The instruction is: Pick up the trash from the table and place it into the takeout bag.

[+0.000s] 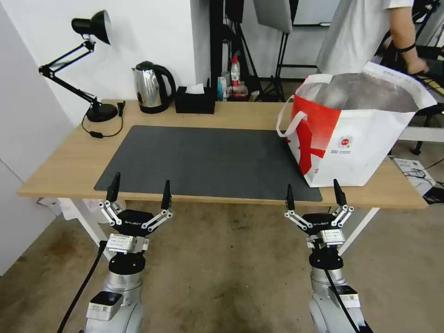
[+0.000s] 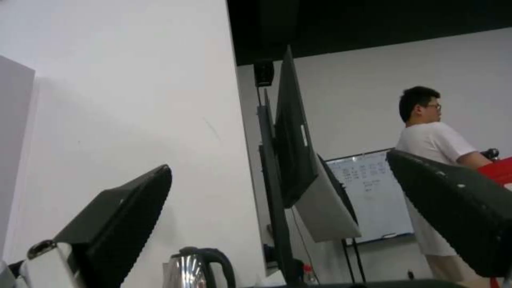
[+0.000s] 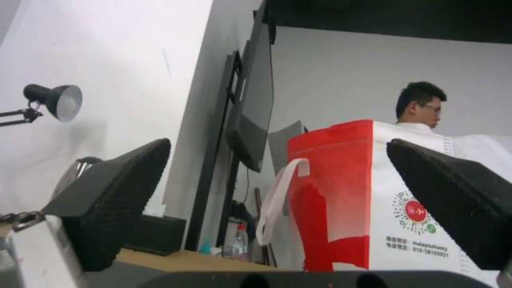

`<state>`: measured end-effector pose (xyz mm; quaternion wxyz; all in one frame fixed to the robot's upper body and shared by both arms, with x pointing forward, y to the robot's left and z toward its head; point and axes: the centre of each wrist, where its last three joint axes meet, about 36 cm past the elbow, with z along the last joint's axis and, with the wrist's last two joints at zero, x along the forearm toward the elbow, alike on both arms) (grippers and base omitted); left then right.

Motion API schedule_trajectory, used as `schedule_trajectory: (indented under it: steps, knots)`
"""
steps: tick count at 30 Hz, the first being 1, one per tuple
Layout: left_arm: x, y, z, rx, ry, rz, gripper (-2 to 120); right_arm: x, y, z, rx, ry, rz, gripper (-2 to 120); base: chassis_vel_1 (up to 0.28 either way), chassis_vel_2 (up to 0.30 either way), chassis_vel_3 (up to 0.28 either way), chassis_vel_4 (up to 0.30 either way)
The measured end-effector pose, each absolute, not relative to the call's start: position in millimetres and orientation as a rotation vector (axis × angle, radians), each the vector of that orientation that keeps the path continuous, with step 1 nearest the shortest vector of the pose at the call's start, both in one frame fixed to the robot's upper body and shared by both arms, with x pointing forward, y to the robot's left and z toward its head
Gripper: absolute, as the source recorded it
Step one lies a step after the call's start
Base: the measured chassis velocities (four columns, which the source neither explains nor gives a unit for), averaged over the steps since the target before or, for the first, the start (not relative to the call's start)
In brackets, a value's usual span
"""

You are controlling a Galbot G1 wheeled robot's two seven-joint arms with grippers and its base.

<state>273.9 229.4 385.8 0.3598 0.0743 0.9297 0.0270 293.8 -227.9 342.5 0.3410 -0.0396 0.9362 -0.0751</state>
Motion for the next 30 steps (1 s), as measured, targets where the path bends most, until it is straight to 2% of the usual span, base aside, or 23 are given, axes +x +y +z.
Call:
schedule_trajectory:
  steps: [30]
  knots:
    - [274.0, 229.5, 385.6, 0.192, 2.398, 0.069, 100, 293.8, -227.9, 342.5, -0.103, 2.436, -0.195, 100, 0.000, 0.000, 0.000, 0.000]
